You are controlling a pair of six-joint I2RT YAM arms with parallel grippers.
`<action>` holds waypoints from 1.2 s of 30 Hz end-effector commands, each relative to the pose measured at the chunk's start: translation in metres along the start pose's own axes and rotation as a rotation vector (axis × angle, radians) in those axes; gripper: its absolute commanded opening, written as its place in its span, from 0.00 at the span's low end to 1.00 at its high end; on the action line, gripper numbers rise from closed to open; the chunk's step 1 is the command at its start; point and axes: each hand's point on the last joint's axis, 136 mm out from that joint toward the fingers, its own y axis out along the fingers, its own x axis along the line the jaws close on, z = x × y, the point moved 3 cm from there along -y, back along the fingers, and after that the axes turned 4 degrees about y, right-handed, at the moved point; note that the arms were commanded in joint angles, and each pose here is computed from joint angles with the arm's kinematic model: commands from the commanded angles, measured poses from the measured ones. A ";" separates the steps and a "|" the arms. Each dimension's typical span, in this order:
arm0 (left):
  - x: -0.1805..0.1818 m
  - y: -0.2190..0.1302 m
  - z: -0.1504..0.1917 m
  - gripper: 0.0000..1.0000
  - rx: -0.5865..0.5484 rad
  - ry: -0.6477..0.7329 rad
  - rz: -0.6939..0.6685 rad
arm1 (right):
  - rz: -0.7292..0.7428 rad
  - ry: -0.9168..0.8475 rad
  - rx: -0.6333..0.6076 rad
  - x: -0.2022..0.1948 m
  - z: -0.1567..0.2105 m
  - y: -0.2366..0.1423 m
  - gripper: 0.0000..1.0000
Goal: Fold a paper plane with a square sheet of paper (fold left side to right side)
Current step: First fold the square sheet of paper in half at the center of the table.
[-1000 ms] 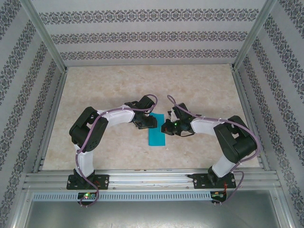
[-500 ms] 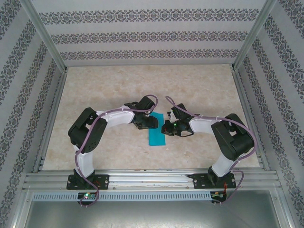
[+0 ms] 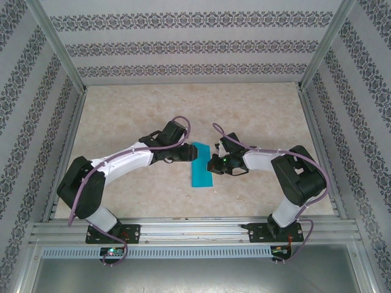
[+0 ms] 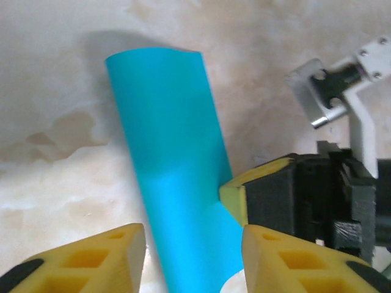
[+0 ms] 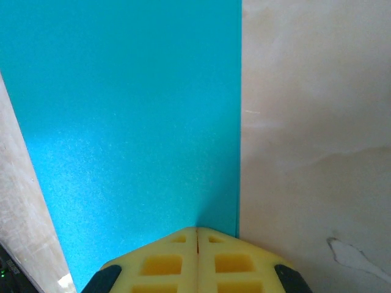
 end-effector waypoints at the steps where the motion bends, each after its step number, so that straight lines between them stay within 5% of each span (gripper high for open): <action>1: -0.016 0.012 -0.001 0.37 0.009 0.029 0.158 | 0.184 0.045 0.053 -0.042 0.020 0.011 0.00; 9: -0.015 0.048 0.011 0.18 0.096 -0.008 0.226 | 0.192 0.037 0.056 -0.042 0.020 0.010 0.00; 36: 0.061 0.073 0.053 0.10 0.150 -0.152 0.096 | 0.269 0.028 0.074 -0.056 0.027 0.006 0.00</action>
